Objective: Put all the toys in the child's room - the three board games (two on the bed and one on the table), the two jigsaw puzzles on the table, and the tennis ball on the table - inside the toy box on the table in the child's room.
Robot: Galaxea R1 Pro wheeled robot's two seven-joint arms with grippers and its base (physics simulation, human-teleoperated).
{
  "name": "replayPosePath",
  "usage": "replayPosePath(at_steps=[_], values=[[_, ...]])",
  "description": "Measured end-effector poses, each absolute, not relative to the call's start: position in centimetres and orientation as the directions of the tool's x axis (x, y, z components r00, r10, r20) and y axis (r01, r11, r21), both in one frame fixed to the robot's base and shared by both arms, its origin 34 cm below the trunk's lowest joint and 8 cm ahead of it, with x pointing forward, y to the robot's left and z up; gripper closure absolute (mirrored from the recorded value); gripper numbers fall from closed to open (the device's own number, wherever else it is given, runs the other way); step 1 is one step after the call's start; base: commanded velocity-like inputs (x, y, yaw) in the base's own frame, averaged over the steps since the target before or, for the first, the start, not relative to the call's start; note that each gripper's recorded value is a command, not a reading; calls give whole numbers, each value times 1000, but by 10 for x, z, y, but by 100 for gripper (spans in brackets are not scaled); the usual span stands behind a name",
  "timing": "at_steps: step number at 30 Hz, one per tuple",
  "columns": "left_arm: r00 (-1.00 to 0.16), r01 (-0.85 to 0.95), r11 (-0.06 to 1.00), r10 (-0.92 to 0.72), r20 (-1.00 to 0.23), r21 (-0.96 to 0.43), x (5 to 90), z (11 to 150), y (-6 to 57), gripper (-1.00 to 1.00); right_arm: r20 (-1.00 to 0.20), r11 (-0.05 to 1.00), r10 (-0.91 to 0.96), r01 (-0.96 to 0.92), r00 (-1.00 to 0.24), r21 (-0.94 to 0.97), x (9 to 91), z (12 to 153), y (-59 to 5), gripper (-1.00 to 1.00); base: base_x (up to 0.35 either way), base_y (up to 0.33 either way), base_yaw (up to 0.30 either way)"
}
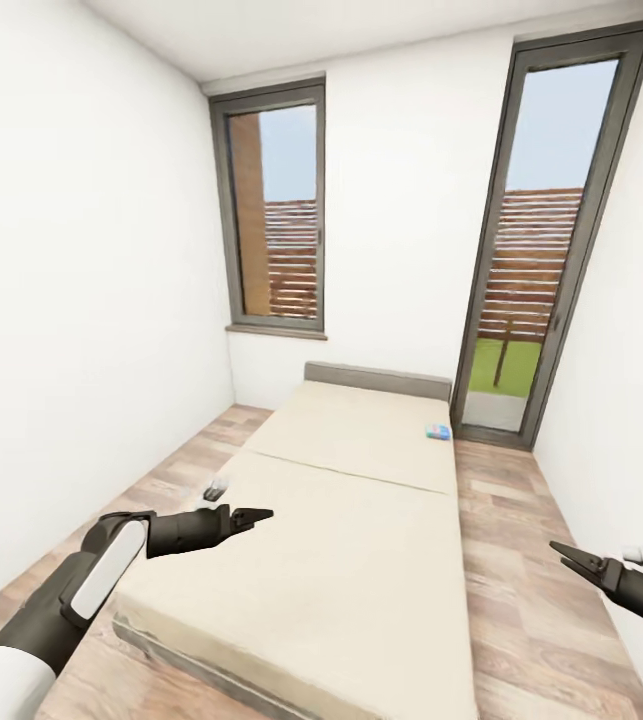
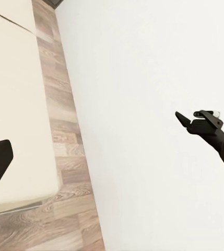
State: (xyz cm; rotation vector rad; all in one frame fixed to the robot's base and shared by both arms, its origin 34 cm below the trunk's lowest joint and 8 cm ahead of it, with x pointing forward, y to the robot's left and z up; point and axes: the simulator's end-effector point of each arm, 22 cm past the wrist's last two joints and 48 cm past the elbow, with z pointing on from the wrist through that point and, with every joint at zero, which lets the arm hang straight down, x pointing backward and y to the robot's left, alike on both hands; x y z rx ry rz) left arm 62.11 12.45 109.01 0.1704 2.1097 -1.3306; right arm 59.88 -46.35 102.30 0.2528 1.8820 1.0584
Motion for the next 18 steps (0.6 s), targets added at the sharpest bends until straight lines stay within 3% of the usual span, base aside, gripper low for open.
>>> replayPosePath(at_steps=[8,18], values=[[-791,423,485,-215,-573,-766,621,1091,127,-100,-625,616,558,-232,-545,753,600,1021,-464,-100,129,-91,-227],[-792,421,488,-214,-572,-765,621,1090,127,-100,-620,632,559,-200,-550,748,605,1010,-461,-100,64,-9,-34]])
